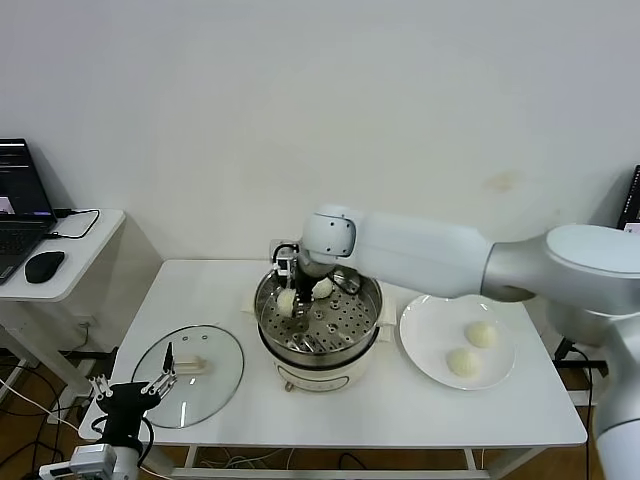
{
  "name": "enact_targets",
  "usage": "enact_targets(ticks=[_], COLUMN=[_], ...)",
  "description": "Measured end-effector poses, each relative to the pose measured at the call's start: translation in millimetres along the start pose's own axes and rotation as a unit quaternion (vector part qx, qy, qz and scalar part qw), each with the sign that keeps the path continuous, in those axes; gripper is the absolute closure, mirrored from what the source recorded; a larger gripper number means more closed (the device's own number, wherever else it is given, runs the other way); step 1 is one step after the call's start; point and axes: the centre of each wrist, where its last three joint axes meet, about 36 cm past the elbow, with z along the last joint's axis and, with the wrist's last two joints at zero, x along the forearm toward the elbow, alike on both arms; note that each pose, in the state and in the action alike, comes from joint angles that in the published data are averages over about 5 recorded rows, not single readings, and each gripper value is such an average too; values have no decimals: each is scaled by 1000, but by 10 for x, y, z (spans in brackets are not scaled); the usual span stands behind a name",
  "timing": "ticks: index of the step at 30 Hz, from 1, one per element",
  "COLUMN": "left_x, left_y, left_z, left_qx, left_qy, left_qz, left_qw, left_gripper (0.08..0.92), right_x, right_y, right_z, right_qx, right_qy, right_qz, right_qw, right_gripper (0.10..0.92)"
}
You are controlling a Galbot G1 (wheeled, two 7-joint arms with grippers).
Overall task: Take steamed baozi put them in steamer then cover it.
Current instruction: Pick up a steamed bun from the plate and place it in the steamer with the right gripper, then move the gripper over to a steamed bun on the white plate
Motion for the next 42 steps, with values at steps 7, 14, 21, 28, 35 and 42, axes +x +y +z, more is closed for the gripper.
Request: enact_targets(ticks=[7,14,21,28,35,42], left_x=[0,17,38,44,40,23], left_y=[-4,4,-6,-29,-66,-78], left_z=[-7,-27,-62,-54,-41,-11], left_qx=[1,0,-1,-1,-2,-4], left_qy=[-1,-2,-5,-4,-3,1], left_qz=[0,0,5,10,19,22], left_qw=[1000,1000,1000,1000,1000,1000], left_gripper=[177,177,177,177,177,177], right_x=[-61,199,806,1331,1607,1552], right_y=[-5,-83,-188,-48,319,736], right_z=[-29,54,449,1228,2168,2890], right_qx=[-6,2,28,56,56,35], right_qy=[-5,-8,5,29,62,87], right_qz=[3,7,12,8,1,-5], right_qw=[1000,1000,1000,998,996,996], right_gripper=[329,204,200,200,200,200])
